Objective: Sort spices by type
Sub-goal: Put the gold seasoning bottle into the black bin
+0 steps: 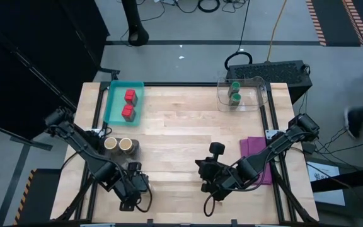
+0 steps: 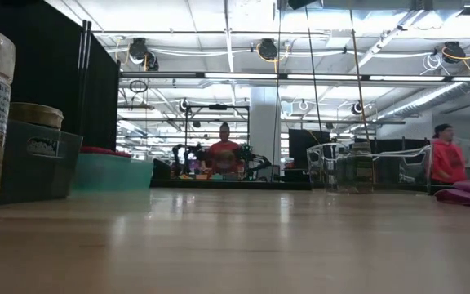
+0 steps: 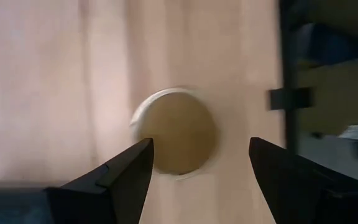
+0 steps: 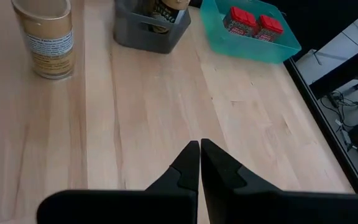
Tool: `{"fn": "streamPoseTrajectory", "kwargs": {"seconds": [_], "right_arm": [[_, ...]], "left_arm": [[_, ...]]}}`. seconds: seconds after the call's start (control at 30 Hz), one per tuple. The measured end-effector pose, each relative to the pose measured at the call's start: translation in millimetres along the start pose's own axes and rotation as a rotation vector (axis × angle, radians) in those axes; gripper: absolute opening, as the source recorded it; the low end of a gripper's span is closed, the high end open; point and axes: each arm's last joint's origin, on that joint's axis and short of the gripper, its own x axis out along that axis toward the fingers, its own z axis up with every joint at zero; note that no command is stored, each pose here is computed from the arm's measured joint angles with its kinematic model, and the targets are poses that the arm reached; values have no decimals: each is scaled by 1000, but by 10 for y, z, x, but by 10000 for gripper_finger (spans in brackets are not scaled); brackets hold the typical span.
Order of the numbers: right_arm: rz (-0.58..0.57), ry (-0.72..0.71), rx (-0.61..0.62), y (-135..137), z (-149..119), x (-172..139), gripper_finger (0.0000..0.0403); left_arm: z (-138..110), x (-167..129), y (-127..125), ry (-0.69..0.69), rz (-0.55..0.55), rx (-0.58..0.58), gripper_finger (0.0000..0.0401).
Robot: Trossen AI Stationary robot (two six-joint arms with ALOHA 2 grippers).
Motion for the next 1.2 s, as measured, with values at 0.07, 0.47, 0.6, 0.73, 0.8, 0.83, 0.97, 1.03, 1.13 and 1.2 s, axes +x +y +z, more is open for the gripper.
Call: {"fn": "streamPoseTrajectory", "kwargs": {"seconds": [0.07, 0.47, 0.6, 0.73, 0.8, 0.83, 0.97, 1.03, 1.13, 1.2], "right_arm": [[-1, 1, 0, -3, 1, 3, 0], [-6, 5, 19, -13, -1, 11, 0], [-6, 6, 23, -13, -3, 10, 0], [-6, 6, 27, -13, -2, 11, 0], [-6, 6, 26, -13, -2, 10, 0], [-6, 6, 26, -13, -2, 10, 0], [-6, 6, 24, -14, -2, 11, 0], [-6, 7, 23, -13, -3, 10, 0], [-6, 7, 23, -13, -3, 10, 0], [-6, 7, 23, -13, -3, 10, 0]], "left_arm": [[-33, -20, 2, 13, 55, 14, 271], [-17, -11, -71, -26, 130, 69, 271], [1, -3, -84, -42, 118, 62, 271], [12, -9, -98, -56, 101, 60, 271], [10, -8, -99, -47, 94, 67, 271], [11, -8, -98, -47, 92, 69, 271], [9, -9, -97, -48, 99, 85, 271], [9, -9, -97, -46, 97, 92, 271], [7, -8, -100, -38, 86, 91, 271], [7, -9, -100, -38, 86, 86, 271]]}}
